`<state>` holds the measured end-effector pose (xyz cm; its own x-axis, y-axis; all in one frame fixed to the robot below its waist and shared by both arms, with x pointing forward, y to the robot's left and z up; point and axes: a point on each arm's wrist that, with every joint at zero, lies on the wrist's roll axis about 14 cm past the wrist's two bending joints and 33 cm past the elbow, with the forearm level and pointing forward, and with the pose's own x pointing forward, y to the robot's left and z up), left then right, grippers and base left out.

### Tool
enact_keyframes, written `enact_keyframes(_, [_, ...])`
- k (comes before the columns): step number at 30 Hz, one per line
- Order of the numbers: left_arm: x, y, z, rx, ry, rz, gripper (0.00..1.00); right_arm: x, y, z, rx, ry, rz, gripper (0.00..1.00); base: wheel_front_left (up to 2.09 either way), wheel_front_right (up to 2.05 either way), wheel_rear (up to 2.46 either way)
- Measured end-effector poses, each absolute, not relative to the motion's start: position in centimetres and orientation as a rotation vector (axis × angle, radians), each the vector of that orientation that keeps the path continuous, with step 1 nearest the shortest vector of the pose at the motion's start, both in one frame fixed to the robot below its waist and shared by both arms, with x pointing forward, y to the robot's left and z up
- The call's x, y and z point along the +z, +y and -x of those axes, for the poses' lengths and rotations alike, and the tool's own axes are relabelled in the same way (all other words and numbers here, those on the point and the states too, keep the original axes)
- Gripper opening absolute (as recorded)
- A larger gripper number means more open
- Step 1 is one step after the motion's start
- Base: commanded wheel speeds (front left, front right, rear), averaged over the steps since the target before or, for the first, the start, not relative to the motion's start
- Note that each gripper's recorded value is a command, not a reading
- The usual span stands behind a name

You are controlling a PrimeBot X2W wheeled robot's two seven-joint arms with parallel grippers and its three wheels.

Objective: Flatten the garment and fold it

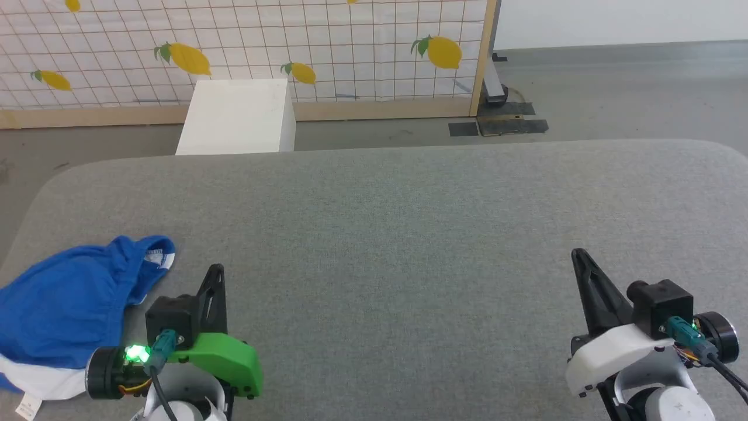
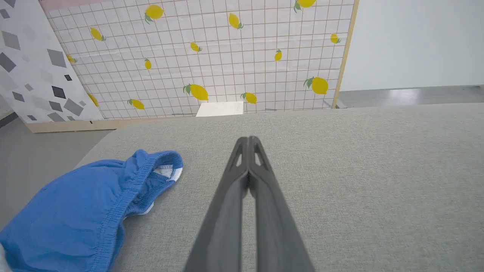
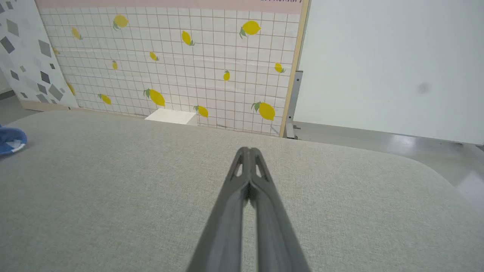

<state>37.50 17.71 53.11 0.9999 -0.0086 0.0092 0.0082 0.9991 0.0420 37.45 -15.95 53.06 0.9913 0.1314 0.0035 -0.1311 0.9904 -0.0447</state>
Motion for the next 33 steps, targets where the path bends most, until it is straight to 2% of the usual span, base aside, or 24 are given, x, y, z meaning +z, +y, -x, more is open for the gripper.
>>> enact_keyframes(25, [53.12,17.71,-37.5,-0.008,-0.01,-0.042,0.0,53.05,-15.95,-37.44,0.132,-0.006,0.044,0.0,0.0,0.0,0.0])
enact_keyframes(26, [53.11,17.7,-37.5,-0.009,-0.01,-0.041,1.0,53.04,-15.96,-37.45,0.131,-0.006,0.044,1.0,0.0,0.0,0.0])
enact_keyframes(33, [53.03,17.53,-37.5,-0.014,-0.008,-0.036,1.0,52.94,-15.99,-37.44,0.131,-0.003,0.041,1.0,0.0,0.0,0.0])
